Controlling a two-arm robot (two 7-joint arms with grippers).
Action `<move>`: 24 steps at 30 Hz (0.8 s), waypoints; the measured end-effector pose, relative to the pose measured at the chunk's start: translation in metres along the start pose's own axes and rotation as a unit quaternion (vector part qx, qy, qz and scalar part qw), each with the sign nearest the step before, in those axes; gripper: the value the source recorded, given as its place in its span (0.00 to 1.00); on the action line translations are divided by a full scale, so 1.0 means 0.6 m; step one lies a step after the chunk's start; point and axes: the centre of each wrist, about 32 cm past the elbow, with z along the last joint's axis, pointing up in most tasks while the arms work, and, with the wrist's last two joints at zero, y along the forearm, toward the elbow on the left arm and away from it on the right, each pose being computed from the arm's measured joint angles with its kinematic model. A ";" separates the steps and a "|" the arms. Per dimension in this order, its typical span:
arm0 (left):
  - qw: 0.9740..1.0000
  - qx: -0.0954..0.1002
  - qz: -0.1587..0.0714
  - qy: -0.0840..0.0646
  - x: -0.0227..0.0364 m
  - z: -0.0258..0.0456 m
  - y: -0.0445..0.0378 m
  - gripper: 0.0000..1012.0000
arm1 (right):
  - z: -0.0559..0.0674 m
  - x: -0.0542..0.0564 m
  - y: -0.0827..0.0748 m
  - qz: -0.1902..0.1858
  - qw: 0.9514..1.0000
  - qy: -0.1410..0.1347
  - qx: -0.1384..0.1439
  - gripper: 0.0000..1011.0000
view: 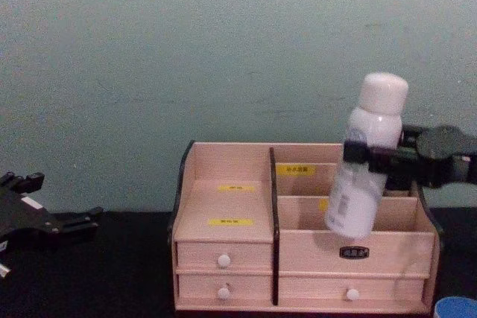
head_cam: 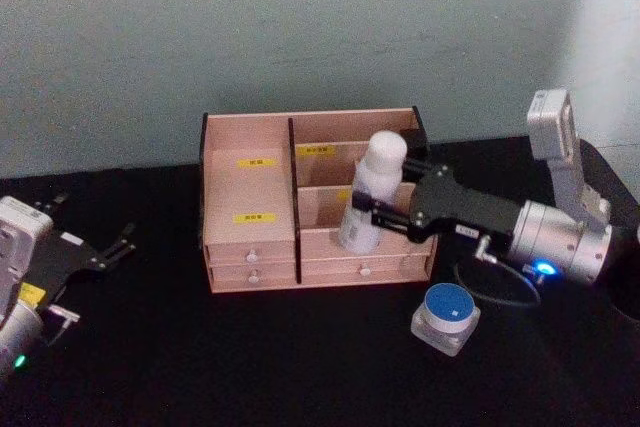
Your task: Pick up the facial cleanser and watermelon frost from the table and place them into the tiered storage box.
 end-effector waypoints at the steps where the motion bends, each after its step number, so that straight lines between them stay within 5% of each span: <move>1: 1.000 0.000 0.000 0.000 0.0000 0.000 0.000 0.99 | 0.005 0.004 0.004 -0.006 1.000 -0.004 0.003 0.59; 24: 1.000 0.000 0.000 0.000 0.0000 0.000 0.000 0.99 | 0.030 0.067 0.070 -0.055 0.998 -0.035 0.004 0.59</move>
